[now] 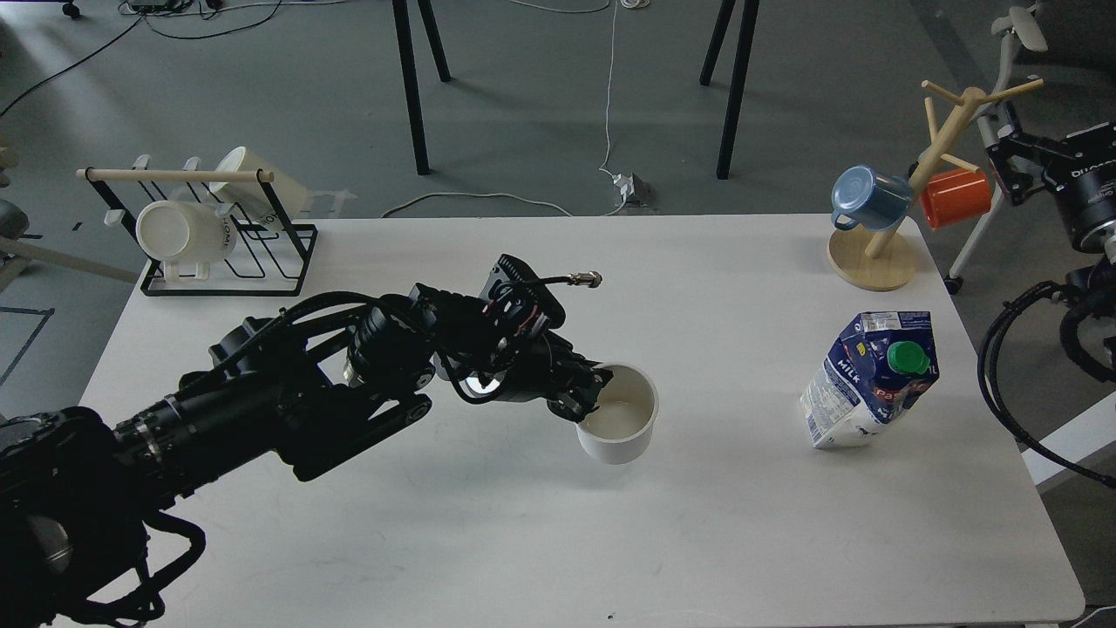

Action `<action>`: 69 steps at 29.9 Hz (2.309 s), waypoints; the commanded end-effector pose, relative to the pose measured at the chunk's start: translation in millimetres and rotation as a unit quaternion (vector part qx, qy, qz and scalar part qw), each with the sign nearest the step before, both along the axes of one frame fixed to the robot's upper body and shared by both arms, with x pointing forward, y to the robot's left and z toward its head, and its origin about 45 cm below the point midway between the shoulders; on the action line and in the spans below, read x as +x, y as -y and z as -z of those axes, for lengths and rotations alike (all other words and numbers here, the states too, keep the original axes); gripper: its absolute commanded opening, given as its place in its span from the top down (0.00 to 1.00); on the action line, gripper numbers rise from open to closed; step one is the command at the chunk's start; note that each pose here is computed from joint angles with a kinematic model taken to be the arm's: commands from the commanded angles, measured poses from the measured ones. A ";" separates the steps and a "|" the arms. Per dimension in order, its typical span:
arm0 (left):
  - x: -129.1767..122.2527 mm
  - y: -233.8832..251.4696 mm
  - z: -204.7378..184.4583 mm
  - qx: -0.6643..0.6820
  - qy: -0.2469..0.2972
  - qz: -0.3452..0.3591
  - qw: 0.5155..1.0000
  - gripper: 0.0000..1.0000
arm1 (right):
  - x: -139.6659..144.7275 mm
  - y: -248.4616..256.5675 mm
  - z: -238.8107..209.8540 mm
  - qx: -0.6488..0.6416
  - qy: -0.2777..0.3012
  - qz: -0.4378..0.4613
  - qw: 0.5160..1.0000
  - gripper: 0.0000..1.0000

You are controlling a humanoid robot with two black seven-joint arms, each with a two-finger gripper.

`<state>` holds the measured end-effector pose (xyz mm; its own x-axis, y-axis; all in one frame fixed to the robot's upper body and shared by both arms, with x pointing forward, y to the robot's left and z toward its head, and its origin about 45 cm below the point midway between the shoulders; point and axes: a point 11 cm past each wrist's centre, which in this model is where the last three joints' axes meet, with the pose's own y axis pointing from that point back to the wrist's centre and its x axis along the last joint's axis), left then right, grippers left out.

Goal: Place cup and milk with both arms
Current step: 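Carry the white mug toward the table center and lower it, then release the mug and retract the left gripper to rest, then move the right gripper up to the milk carton and grasp it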

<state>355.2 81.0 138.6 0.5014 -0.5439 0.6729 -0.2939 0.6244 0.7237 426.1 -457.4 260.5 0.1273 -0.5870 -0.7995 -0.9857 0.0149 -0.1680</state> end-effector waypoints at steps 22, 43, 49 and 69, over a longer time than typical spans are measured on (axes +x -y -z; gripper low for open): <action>35.0 -35.0 -43.3 -0.082 0.008 -0.083 0.993 0.50 | -41.0 42.5 32.7 0.016 -0.036 0.050 0.998 0.01; 95.4 -362.0 -177.6 -0.814 -0.198 -0.436 0.329 0.01 | -219.5 -4.5 156.6 0.137 -0.185 0.026 0.973 0.01; 93.1 -373.1 -166.6 -0.813 -0.189 -0.452 0.314 0.01 | -271.1 -52.3 192.0 0.173 -0.251 -0.009 0.952 0.01; 91.1 -371.5 -157.5 -0.807 -0.193 -0.460 0.315 0.01 | -244.7 -115.8 198.7 0.191 -0.219 -0.058 0.955 0.01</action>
